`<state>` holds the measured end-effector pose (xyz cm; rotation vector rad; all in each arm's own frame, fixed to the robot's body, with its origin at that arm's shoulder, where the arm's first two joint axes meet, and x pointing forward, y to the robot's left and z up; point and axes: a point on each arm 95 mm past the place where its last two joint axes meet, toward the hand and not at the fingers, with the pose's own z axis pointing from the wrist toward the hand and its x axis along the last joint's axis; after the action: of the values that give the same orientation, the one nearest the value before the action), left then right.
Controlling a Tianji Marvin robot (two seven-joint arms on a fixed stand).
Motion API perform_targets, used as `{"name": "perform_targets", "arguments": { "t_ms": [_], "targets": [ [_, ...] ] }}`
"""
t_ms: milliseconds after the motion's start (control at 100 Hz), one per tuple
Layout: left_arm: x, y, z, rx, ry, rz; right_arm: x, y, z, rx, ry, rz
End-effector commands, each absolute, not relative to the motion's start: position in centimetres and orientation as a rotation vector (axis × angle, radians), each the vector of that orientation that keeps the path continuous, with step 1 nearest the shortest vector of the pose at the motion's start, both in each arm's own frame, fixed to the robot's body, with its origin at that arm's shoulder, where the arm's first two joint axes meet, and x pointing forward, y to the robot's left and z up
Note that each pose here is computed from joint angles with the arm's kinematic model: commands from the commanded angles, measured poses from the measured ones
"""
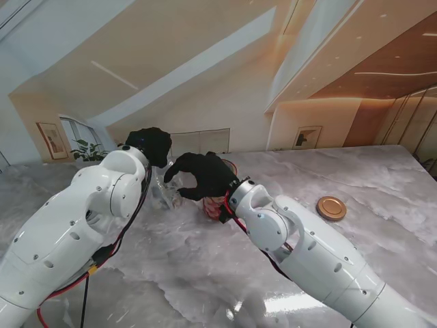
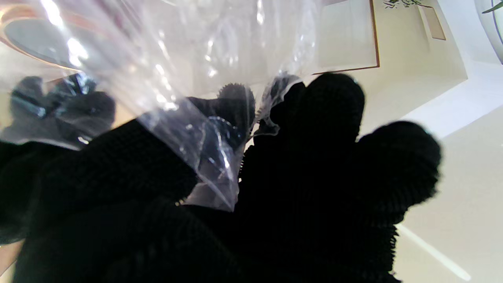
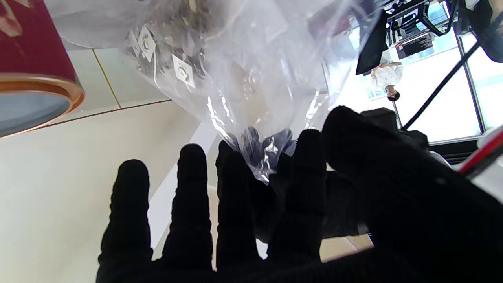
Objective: Insert tea bags into the tea bag box
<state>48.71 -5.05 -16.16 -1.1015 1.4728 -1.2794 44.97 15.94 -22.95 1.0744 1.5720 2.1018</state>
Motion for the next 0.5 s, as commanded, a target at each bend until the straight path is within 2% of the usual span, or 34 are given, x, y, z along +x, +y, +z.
{"name": "perform_targets", "arguments": {
  "t_ms": [0,490],
  "targets": [
    [48.4,-5.6,-15.7,-1.110,1.483,-1.294,45.1,16.6,-23.2,1.084,1.579,2.086],
    [47.4,-5.1,-15.4,-1.159,1.455,-1.339,46.9,17.2,-23.7,1.100,1.547,1.933]
  ]
}}
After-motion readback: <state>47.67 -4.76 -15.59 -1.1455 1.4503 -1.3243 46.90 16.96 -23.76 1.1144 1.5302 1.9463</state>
